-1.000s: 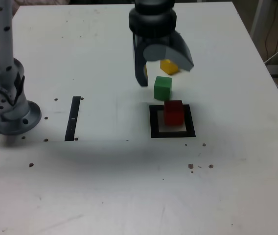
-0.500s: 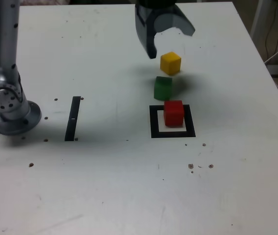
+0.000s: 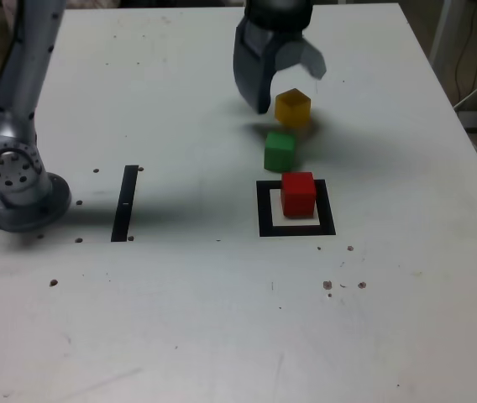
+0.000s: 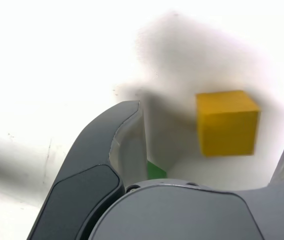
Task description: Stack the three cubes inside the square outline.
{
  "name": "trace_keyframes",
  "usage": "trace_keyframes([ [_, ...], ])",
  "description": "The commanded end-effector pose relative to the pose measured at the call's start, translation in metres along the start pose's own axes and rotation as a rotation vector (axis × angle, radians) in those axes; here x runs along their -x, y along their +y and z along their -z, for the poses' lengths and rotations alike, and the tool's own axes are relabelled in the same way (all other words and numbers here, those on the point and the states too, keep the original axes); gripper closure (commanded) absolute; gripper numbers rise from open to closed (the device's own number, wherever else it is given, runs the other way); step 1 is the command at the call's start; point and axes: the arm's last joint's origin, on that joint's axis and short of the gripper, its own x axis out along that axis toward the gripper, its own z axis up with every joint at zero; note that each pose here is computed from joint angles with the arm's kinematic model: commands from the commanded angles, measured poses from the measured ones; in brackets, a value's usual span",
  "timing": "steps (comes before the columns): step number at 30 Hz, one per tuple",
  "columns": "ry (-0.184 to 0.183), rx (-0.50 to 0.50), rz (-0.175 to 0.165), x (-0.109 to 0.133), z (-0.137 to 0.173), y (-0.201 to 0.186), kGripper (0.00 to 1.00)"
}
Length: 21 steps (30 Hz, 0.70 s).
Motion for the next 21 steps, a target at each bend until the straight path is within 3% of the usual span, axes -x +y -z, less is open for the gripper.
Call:
trace_keyframes([
  [1,-0.006,0.010,0.007,0.001,-0.005,-0.001,0.04],
  [8,-0.021,0.028,0.013,-0.001,-0.023,-0.003,0.08],
  [21,0.021,0.051,0.008,-0.024,-0.042,-0.002,0.17],
])
